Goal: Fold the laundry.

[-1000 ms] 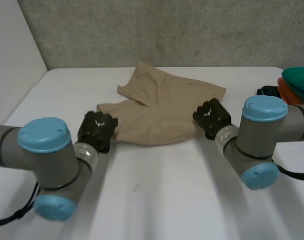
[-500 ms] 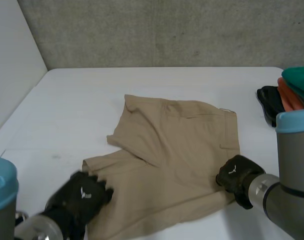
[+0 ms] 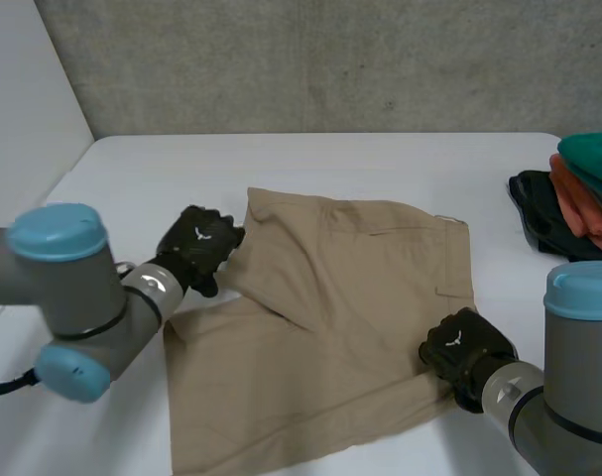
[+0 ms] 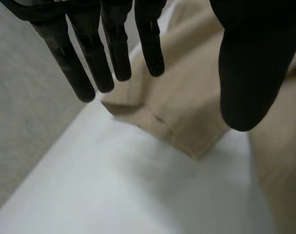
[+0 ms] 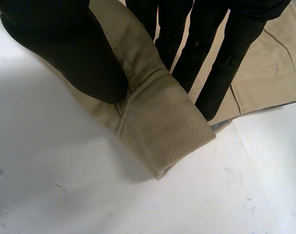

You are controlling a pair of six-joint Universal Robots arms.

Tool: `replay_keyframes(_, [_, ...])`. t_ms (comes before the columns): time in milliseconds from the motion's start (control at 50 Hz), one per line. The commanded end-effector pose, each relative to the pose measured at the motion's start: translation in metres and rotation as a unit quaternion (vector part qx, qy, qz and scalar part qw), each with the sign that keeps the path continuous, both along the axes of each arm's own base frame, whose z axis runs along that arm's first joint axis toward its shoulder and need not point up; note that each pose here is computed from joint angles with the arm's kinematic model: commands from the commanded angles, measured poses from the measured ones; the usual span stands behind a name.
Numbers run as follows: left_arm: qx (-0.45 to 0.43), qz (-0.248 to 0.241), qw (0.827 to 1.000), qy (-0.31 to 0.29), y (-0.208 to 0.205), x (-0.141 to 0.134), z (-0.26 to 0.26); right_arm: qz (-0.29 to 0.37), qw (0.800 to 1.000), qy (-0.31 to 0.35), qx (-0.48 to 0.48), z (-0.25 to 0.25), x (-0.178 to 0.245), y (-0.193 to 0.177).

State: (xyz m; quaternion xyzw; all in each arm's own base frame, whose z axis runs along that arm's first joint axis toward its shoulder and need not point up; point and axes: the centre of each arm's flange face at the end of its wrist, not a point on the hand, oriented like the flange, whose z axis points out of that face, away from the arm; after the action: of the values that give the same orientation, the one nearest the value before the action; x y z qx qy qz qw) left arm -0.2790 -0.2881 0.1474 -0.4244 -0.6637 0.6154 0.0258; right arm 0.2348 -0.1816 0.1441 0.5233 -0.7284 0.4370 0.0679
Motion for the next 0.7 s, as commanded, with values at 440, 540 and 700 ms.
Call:
replay_keyframes(440, [0.003, 0.151, 0.988, -0.04, -0.038, 0.016, -0.03, -0.015, 1.0, -0.022, -0.008, 0.001, -0.004, -0.008])
replay_keyframes(540, [-0.006, 0.158, 0.986, -0.057, -0.028, 0.014, -0.024, -0.025, 0.999, -0.035, -0.002, 0.002, -0.004, -0.009])
replay_keyframes(700, [-0.014, 0.152, 0.987, -0.051, -0.021, 0.007, -0.02, -0.039, 0.998, -0.049, 0.007, 0.003, -0.004, -0.009])
